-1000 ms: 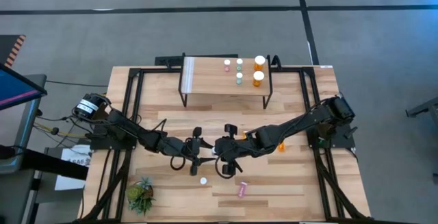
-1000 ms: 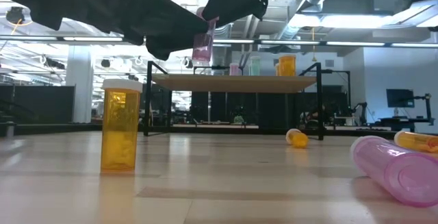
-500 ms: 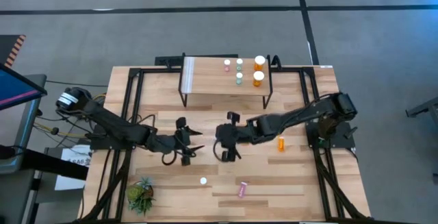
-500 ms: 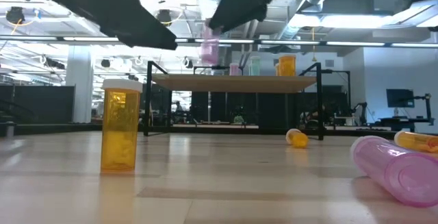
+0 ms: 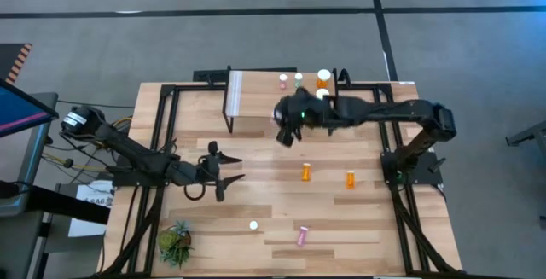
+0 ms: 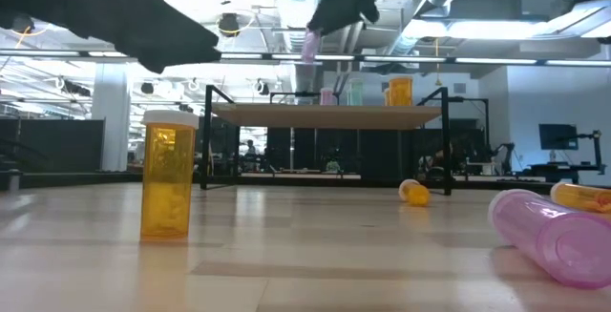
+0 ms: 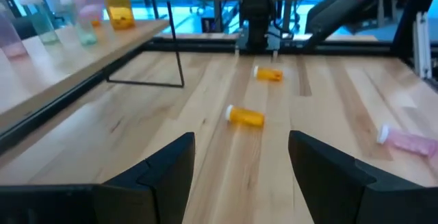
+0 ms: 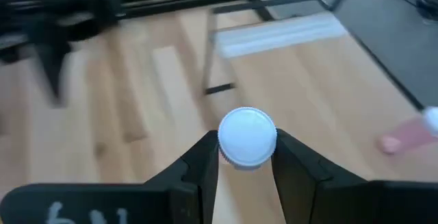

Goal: Pick and place medicine bottles onto shelf by color
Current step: Put the top small pink pill bottle on the shelf aligned with the other small pink pill bottle

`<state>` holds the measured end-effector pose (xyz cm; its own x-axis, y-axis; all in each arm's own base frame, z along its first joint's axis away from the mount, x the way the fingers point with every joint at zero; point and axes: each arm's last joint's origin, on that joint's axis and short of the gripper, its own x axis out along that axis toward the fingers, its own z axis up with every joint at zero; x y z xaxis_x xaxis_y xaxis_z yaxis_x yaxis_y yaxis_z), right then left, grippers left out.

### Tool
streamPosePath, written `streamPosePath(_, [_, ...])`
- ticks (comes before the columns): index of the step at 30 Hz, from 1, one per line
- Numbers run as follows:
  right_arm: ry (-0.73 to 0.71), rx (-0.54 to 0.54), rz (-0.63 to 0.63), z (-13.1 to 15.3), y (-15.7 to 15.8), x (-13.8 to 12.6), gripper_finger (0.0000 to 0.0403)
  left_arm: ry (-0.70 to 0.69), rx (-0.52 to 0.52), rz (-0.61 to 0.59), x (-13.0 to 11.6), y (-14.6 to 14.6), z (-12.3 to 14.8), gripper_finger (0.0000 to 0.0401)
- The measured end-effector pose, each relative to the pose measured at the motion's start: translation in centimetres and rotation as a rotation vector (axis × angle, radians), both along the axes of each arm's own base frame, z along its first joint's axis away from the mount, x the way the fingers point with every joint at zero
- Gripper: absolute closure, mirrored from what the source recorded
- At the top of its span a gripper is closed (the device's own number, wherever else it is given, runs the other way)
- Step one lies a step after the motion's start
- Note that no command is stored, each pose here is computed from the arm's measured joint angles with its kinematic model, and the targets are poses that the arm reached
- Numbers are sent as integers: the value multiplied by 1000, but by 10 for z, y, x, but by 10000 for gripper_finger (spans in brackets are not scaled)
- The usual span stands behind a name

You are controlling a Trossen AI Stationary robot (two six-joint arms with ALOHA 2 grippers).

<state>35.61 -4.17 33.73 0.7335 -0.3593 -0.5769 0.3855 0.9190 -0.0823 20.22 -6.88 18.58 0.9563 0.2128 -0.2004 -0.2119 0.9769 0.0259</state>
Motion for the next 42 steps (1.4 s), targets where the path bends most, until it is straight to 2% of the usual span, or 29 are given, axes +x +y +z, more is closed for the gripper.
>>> streamPosePath(7, [50,12,-112,-8,-55,-9,267,-20,-2,-5,-1,0,3,176])
streamPosePath(15, [46,48,-162,-11,-90,-17,267,-12,3,-5,-1,0,2,176])
streamPosePath(22, [49,50,-159,-12,-95,-19,267,-12,-2,-5,-1,0,2,176])
streamPosePath(27, [75,59,-154,-24,-94,-20,267,-13,-6,-6,-1,0,2,176])
streamPosePath(32, [83,57,-97,-26,-91,-18,267,-13,-8,-6,-1,0,2,176])
streamPosePath(37, [51,50,-96,-24,-92,-17,267,-14,-11,-5,-1,0,2,176])
streamPosePath(42, [12,97,-105,-23,-98,-17,267,-15,-12,-5,-1,0,2,176])
